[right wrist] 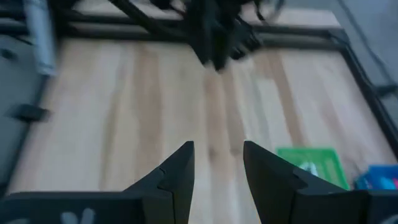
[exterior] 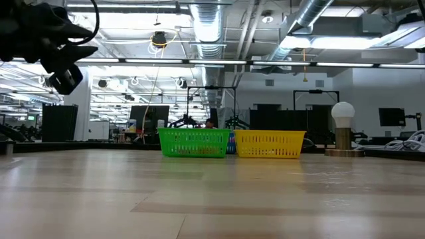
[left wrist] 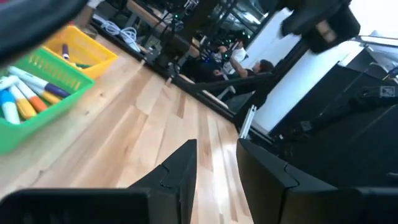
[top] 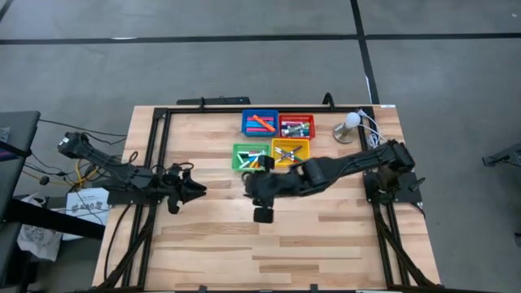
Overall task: Pick & Place Markers
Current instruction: Return to Home Position
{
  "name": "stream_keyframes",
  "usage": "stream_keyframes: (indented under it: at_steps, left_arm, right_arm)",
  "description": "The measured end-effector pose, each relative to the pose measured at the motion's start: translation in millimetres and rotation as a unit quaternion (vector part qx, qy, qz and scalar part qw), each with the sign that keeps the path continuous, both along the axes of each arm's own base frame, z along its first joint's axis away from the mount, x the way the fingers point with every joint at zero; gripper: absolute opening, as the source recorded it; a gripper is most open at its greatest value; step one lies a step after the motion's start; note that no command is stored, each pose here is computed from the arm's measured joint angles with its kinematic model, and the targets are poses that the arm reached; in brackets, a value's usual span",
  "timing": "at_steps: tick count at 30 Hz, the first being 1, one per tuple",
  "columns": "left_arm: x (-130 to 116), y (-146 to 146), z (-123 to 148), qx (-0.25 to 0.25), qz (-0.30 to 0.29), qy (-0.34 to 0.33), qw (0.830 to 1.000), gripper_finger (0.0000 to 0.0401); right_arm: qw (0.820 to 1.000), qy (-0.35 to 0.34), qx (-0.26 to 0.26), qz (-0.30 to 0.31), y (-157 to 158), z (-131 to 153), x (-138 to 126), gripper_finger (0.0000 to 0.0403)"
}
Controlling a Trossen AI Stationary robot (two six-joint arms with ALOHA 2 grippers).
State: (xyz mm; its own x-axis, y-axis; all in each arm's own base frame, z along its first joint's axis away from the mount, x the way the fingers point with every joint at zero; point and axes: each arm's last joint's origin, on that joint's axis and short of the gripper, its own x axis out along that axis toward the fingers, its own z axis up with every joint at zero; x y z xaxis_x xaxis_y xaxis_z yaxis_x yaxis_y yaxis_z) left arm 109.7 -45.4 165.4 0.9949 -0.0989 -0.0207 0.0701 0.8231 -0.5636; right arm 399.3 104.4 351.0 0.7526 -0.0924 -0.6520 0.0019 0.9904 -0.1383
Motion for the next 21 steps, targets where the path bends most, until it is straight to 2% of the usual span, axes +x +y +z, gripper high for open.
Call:
stream_keyframes:
  at_steps: [5,14,21]
  left_arm:
    - [0,0,1,0.013,0.008,-0.006,1.0,0.0113]
    - [0,1,1,0.02,0.01,-0.007,1.0,0.0113]
    - [1,0,0,0.027,0.004,-0.002,1.0,0.0113]
  right_arm:
    - [0.995,-0.057,0.05,0.066,-10,42,-23,0.013]
    - [0.974,-0.129,0.077,0.17,-32,111,-95,0.013]
    - [0.963,-0.169,0.085,0.194,-42,142,-157,0.013]
